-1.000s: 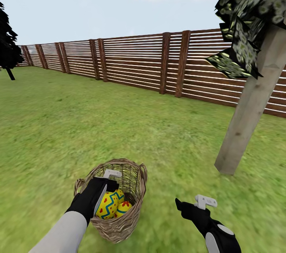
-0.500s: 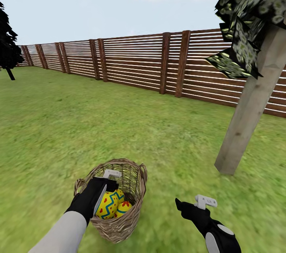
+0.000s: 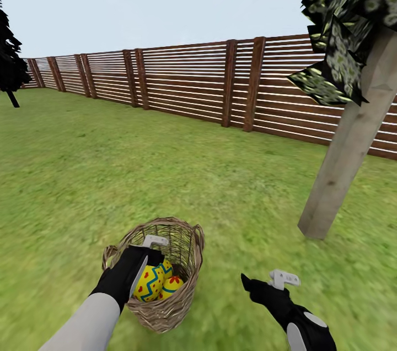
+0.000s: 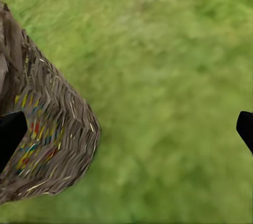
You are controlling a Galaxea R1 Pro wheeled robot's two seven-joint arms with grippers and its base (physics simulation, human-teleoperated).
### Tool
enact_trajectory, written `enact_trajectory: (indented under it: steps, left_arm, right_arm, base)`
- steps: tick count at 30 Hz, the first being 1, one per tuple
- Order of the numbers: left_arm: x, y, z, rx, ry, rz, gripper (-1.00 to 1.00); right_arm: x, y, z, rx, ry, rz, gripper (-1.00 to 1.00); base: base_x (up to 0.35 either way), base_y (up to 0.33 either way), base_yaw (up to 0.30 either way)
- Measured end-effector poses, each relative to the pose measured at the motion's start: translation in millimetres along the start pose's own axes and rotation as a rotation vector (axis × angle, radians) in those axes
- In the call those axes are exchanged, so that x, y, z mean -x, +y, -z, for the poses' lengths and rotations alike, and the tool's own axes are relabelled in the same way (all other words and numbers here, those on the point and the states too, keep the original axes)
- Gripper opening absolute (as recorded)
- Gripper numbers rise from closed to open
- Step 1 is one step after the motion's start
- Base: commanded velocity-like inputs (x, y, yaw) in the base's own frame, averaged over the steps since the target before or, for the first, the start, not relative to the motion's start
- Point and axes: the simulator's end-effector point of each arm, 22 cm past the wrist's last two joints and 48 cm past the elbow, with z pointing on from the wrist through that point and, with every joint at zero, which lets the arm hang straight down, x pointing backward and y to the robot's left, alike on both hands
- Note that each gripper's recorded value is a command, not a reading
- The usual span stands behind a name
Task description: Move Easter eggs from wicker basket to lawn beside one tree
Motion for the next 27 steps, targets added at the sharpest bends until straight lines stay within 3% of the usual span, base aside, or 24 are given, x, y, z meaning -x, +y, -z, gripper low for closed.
enact_trajectory:
  steps: [8,15,20,27]
  left_arm:
    - [0,0,0.0,0.0,0.0,-0.001,1.0]
    - [-1,-1,-1.6,-0.001,0.003,-0.006,1.0]
    - [-8,-12,-9.2,-0.007,0.015,-0.061,1.0]
    - [-7,-16,-8.8,-0.006,0.012,-0.089,1.0]
  right_arm:
    - [24,-1,17.0,0.236,-0.061,-0.095,1.0]
    - [29,-8,23.0,0.274,-0.078,-0.118,1.0]
    - [22,-12,18.4,0.272,-0.061,-0.127,1.0]
    - [22,-12,18.6,0.274,-0.06,-0.128,1.0]
  base:
    - [0.0,0.0,0.0]
    - [0.0,0.0,0.0]
    - [0.0,0.0,0.0]
    - [0.0,0.0,0.0]
